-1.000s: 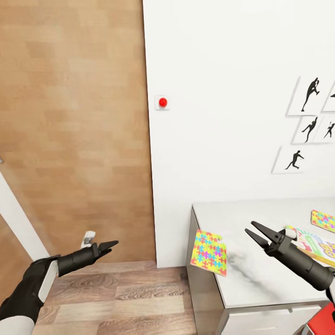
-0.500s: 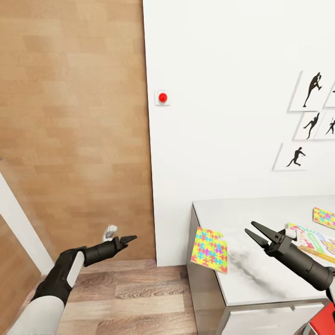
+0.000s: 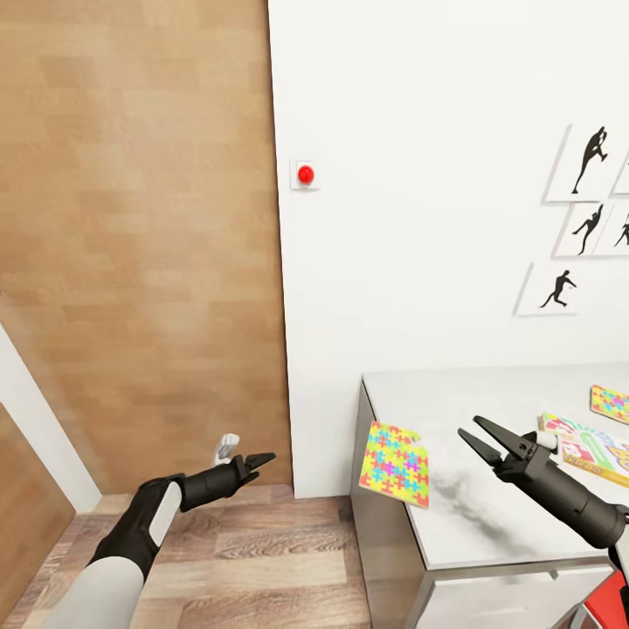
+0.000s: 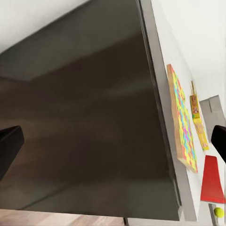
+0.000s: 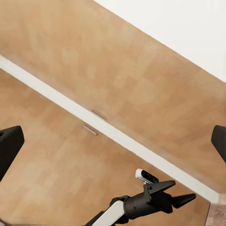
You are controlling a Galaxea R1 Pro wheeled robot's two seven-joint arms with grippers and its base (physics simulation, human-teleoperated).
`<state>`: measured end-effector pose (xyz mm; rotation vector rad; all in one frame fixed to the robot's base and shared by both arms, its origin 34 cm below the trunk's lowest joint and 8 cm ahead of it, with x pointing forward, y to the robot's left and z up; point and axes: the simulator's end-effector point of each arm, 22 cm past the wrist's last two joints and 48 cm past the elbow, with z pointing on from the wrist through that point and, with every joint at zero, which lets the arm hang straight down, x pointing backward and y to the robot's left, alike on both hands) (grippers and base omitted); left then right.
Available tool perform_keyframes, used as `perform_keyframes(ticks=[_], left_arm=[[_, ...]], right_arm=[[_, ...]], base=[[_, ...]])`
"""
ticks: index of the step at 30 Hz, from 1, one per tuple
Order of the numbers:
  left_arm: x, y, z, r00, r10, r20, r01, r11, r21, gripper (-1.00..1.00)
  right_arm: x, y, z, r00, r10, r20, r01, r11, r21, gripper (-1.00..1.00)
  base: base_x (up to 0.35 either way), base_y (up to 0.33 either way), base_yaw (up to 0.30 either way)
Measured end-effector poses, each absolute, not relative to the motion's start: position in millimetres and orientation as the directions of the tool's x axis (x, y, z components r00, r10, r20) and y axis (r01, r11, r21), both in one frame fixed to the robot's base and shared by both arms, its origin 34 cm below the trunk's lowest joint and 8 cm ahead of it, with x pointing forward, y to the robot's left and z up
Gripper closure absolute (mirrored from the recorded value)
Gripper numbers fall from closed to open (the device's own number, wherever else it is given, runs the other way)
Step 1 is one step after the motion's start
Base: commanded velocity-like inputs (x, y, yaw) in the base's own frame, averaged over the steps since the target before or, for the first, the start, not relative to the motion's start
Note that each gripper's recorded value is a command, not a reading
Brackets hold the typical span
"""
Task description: Put all the toys in the child's room - the three board games (two on the bed and one on the table), the two jigsaw puzzles on the table, and the tennis ball on the table - inside the toy box on the table in the child's room.
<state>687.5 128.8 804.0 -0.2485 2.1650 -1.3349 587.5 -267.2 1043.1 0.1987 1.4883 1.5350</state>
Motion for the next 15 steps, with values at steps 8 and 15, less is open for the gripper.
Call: perform_keyframes(ticks=[8,15], left_arm=[[686.3,120.5,806.3,-0.819,-0.437,-0.371,0.145,0.468,-0.872,-1.00],[686.4,118.2,810.3,-0.818,-0.437,-0.374,0.153,0.462,-0.874,-1.00]], right_arm=[[586.2,-266.8,1045.0,-0.532,0.699,-0.479,-0.507,0.190,0.840,-1.00],[585.1,-266.8,1047.4,-0.529,0.699,-0.481,-0.512,0.189,0.838,-1.00]], base=[[0.000,-0.009,-0.005],[0.000,-0.159,-0.142]])
